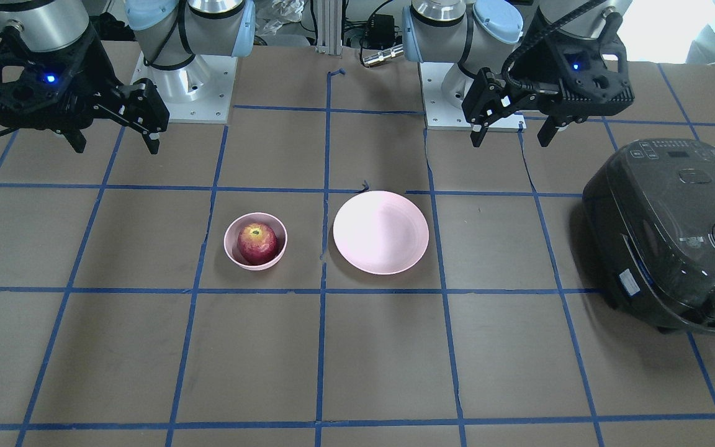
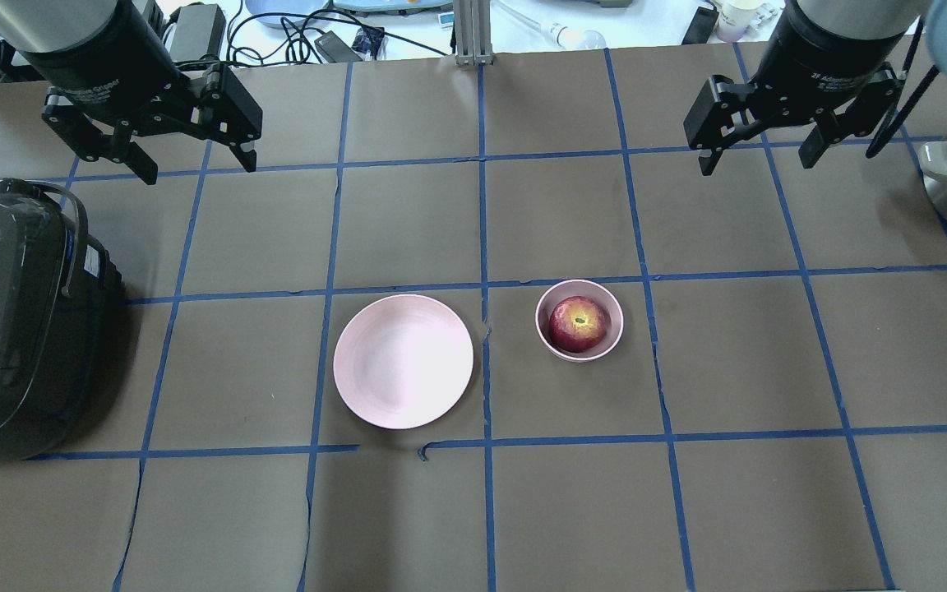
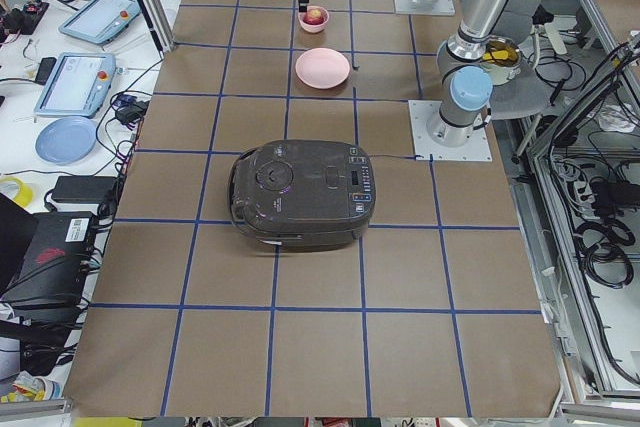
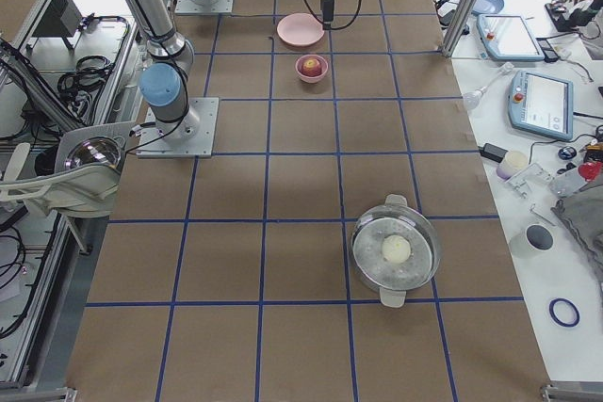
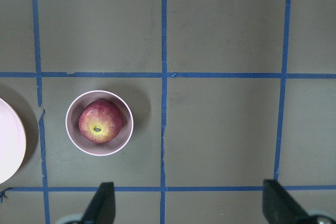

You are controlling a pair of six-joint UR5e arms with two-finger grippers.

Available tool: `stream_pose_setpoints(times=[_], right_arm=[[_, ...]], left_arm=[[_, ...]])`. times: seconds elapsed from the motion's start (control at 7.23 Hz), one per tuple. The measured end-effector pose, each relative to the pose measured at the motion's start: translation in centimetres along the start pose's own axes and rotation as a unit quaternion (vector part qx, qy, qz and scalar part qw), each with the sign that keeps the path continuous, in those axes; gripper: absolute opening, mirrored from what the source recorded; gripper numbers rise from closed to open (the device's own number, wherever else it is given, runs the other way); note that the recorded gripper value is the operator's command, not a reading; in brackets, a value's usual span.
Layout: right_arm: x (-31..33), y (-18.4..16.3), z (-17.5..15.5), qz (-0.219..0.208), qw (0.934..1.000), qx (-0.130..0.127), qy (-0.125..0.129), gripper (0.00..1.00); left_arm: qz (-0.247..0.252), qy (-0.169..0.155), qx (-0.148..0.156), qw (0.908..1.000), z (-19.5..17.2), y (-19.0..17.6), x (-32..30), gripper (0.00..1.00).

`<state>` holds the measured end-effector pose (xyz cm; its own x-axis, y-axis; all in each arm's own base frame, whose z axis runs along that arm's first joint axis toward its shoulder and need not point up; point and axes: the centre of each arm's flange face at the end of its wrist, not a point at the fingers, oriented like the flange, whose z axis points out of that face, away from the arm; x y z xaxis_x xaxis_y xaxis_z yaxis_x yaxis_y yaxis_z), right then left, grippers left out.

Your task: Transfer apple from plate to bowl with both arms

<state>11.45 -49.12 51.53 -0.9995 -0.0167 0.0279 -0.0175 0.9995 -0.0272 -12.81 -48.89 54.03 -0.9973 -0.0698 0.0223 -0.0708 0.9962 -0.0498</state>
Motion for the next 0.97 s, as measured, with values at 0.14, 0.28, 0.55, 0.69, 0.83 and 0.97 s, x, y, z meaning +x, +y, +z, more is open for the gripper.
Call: stream_pose_setpoints(times=[0.14,0.28,0.55,0.69,0.83,0.97], right_arm=[[0.12,0.04,0.04,0.0,1.0,-0.001,0.004,1.0],[0.12,0.18,0.14,0.0,1.0,-0.005,0.005,1.0],[0.03,0.3,0.52,-0.001,0.9999,-0.016,0.001,1.0],[0.01,0.28,0.68,0.0,0.9998,-0.018,-0.001,1.0],[-0.01,0.19,0.91,0.0,0.9998,-0.021,-0.001,1.0],[0.03,0.15,1.03,0.0,0.9998,-0.022,-0.001,1.0]], left_arm=[[0.005,-0.003,0.004,1.0,0.05,-0.08,0.07,1.0],[0.009,-0.004,0.006,0.9999,0.1,-0.17,0.22,1.0],[0.015,-0.003,0.005,0.9999,0.29,-0.29,0.6,1.0],[0.02,-0.003,0.005,0.9998,0.29,-0.25,0.78,1.0],[0.023,-0.003,0.005,0.9997,0.29,-0.21,0.89,1.0],[0.024,-0.003,0.005,0.9997,0.28,-0.19,0.92,1.0]])
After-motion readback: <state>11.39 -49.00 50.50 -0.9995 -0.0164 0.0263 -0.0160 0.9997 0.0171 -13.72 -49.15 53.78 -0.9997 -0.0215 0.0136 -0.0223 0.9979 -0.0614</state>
